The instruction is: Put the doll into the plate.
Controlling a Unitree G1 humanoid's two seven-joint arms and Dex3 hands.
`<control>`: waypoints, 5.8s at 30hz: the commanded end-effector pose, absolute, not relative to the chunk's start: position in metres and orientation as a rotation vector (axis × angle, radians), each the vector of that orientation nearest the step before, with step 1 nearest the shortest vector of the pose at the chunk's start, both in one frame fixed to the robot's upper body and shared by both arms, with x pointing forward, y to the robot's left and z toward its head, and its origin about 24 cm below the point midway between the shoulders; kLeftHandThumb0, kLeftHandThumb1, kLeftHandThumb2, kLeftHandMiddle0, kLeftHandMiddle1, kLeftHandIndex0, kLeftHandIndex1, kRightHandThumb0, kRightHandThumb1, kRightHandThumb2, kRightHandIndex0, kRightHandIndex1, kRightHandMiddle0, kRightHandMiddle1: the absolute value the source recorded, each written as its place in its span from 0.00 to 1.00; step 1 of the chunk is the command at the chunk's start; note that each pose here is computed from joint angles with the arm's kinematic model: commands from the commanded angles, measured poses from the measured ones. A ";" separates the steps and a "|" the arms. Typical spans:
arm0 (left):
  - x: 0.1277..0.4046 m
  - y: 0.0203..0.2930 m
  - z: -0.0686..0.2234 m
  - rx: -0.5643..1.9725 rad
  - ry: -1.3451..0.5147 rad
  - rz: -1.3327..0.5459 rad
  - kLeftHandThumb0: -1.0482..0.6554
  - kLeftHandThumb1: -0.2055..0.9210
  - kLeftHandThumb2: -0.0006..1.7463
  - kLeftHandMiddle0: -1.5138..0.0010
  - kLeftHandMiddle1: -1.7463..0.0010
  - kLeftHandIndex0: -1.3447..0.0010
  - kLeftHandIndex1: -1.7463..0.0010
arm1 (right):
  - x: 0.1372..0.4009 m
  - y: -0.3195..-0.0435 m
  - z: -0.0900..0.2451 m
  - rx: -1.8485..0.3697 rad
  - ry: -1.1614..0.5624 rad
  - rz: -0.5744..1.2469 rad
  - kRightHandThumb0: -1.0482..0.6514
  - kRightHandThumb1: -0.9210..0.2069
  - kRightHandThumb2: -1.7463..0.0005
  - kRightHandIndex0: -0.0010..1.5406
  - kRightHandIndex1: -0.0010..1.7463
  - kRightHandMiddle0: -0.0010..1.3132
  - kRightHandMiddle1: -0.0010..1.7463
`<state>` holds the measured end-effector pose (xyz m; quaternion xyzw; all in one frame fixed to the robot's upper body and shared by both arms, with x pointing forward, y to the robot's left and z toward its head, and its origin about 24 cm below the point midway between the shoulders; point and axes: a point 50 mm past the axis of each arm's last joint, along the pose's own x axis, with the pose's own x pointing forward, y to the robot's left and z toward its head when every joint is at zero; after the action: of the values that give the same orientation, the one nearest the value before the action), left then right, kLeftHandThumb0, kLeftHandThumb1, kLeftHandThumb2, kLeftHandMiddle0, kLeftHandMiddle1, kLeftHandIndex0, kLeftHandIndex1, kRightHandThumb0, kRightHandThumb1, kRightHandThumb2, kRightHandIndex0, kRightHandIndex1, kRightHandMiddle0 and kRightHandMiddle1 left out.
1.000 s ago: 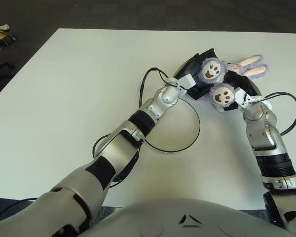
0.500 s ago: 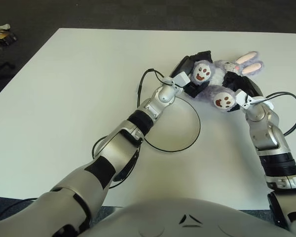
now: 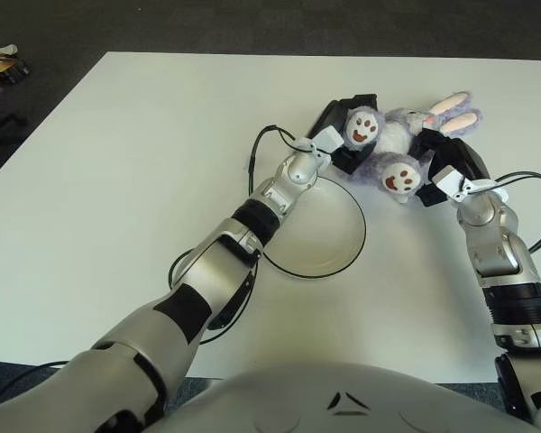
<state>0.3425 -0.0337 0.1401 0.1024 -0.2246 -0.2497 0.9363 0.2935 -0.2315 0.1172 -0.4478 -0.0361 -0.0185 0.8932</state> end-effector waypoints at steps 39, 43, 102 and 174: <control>0.368 -0.043 0.210 -0.064 -0.465 -0.656 0.94 0.29 0.89 0.49 0.00 0.18 0.00 | 0.289 -0.223 0.143 -1.113 -0.200 -0.139 0.61 0.44 0.37 0.38 0.85 0.30 1.00; 0.370 -0.039 0.211 -0.085 -0.455 -0.671 0.94 0.29 0.89 0.49 0.00 0.18 0.00 | 0.291 -0.217 0.147 -1.148 -0.235 -0.143 0.61 0.41 0.39 0.34 0.87 0.30 1.00; 0.374 -0.033 0.203 -0.257 -0.362 -0.771 0.93 0.32 0.86 0.51 0.00 0.24 0.00 | 0.322 -0.187 0.201 -1.357 -0.007 0.197 0.46 0.78 0.31 0.00 0.19 0.00 0.18; 0.365 -0.044 0.195 -0.465 -0.317 -0.875 0.92 0.33 0.86 0.52 0.00 0.23 0.00 | 0.342 -0.172 0.202 -1.392 0.148 0.323 0.34 0.51 0.43 0.21 0.60 0.55 0.79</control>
<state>0.3844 -0.0055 0.1980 -0.1857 -0.1567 -0.3842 0.8907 0.3430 -0.1730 0.1987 -0.6225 0.0664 0.1499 0.7653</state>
